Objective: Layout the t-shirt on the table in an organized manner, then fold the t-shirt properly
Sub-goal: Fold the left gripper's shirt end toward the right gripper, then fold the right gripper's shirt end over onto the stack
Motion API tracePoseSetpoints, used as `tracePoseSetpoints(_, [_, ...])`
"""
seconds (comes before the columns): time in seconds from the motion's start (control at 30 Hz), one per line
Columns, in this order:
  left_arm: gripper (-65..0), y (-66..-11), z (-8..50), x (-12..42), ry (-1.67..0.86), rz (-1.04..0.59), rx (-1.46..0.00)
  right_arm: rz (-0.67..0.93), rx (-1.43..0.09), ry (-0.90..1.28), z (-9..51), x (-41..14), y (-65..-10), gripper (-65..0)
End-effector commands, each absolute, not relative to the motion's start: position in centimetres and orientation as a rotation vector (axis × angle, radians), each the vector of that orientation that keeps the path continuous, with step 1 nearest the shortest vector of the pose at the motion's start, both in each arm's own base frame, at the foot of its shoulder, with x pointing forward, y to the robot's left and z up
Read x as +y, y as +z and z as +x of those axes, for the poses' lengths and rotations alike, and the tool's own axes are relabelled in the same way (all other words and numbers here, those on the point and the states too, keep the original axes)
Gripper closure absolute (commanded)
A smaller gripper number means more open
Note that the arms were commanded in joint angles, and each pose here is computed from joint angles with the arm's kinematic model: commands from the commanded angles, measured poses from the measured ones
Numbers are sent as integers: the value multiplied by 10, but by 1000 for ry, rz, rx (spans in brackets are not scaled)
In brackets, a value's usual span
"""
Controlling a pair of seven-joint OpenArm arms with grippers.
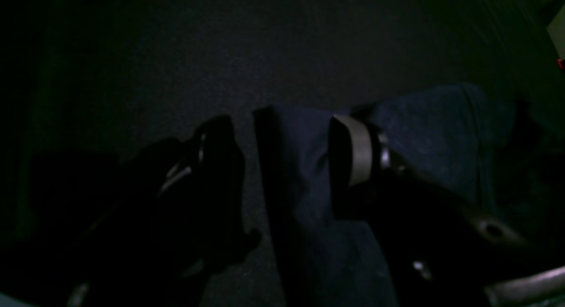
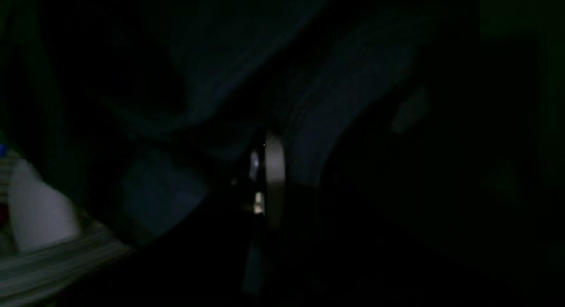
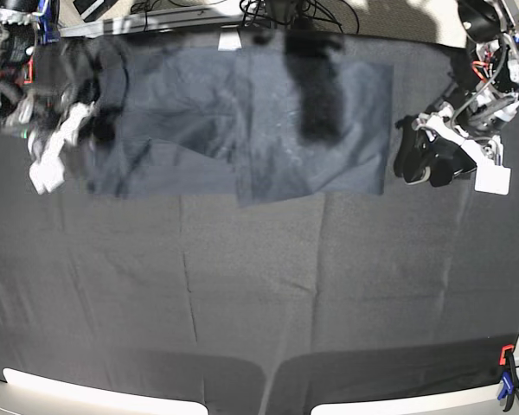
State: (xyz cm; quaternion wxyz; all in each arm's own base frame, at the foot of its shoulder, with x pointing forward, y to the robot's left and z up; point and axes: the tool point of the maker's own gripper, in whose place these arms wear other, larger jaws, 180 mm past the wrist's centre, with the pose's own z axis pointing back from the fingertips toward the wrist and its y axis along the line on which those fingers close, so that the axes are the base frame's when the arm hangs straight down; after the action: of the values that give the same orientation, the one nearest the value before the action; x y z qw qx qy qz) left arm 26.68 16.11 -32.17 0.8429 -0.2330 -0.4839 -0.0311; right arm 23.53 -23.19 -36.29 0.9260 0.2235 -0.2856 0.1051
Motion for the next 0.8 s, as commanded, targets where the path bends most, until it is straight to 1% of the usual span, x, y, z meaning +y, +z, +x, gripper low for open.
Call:
tracePoseSetpoints(0.0, [-320,-307,272,160,-84,-502,-1076,491,-652,268,243,-218,-342,0])
tracePoseSetpoints(0.23, [-320,-311,268,160,-81,-502,-1064,709,-799,582,228,-87,-281,0])
tracePoseSetpoints(0.43, [-320,-316,259,174,-45,-474,-1056,763,-851,777,224,0,-264,0])
tracePoseSetpoints(0.53, [-320,-318,251,196,5,-423,-1057,763,-882,814,230,34,-260,0])
tracePoseSetpoints(0.67, [-320,-315,233,227,90,-381,-1074,812,-919,852,230,81,-251,0])
tracePoseSetpoints(0.77, [-320,-322,215,247,108,-321,-1034,843,-924,884,228,112,-248,0])
